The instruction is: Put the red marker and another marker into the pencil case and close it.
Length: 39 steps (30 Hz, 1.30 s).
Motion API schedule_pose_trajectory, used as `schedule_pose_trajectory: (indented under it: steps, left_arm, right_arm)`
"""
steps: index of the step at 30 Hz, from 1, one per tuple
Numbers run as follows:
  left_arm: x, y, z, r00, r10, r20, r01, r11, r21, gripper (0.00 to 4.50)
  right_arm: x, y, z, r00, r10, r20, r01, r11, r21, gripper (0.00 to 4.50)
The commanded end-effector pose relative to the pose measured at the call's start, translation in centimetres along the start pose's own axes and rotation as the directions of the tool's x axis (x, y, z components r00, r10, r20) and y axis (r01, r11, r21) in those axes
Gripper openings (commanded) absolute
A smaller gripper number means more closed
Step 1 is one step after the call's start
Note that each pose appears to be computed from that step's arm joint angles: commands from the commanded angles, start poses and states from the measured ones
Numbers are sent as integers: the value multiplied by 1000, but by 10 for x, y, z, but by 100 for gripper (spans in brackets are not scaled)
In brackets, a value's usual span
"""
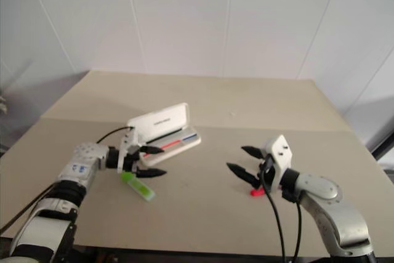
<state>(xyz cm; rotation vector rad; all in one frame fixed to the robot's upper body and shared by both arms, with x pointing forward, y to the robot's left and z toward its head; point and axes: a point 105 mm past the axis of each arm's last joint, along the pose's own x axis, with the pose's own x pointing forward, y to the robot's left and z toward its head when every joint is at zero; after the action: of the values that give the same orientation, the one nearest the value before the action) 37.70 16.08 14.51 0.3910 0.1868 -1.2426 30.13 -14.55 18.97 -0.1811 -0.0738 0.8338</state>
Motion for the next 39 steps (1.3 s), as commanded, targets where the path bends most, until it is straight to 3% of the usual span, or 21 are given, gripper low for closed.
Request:
schedule_pose_trajectory:
  steps: [1,9,18,21,33,39]
  left_arm:
    - [4,4,5,1000,-12,-26,13,1000,28,450]
    - [11,21,0,988,82,-128,-76,996,51,450]
    - [18,13,-10,982,0,-189,5,1000,28,450]
    - [17,14,-13,977,5,-211,-2,1000,17,390]
    - [12,22,-5,980,57,-192,-48,997,54,10]
    - [4,26,3,984,111,-140,-94,988,123,2]
  right_arm:
    - [-2,0,13,999,-9,45,11,999,-47,449]
    - [-4,-1,13,999,-22,43,25,998,-54,449]
    - [-5,-2,12,999,-32,36,34,998,-55,449]
    - [-6,-2,12,999,-33,35,35,998,-55,450]
    - [-8,-5,13,999,-34,31,36,997,-63,450]
    - [-10,-6,14,999,-28,23,29,997,-66,450]
